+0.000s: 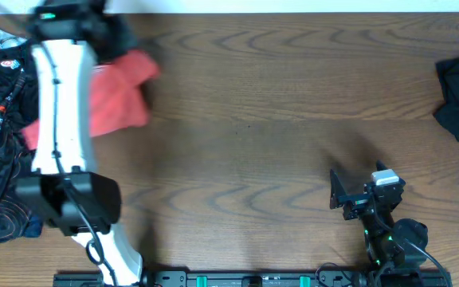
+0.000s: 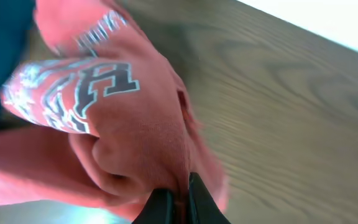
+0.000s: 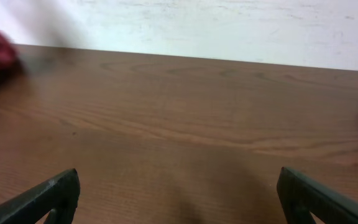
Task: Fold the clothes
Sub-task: 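Grasp the red t-shirt with the left gripper and drag it to table center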
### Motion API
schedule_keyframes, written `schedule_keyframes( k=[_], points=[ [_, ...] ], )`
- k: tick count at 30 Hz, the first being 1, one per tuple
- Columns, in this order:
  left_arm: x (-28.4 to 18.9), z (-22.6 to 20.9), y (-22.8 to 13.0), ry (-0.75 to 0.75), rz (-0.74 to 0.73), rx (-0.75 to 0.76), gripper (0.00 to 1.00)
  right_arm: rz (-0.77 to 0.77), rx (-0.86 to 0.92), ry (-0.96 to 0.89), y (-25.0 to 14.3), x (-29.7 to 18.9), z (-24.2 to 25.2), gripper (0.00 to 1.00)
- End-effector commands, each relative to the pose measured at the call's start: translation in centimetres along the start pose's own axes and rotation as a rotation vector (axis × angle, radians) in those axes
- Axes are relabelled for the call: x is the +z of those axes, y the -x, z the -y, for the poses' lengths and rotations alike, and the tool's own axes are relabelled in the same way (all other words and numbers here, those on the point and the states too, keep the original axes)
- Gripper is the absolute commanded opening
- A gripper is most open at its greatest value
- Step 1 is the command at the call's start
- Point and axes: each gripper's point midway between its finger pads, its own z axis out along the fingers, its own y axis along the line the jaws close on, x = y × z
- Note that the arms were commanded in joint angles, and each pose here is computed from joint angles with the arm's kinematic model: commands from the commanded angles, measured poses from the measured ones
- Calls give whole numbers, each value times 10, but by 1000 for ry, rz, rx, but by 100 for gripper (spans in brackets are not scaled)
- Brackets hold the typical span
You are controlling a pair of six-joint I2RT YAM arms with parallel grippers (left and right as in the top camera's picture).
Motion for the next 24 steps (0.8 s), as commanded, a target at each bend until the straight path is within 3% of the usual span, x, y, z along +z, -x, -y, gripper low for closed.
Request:
schedule_keyframes(
  k=[1, 13, 24],
  points=[
    [-9, 49, -6, -73, 24, 70, 6, 4, 18, -10, 0, 0, 2, 99],
    [-11, 125, -43, -209, -40, 139, 6, 4, 18, -10, 0, 0, 2, 99],
    [17, 195, -113, -279, -188, 285, 6, 4, 18, -10, 0, 0, 2, 99]
  ],
)
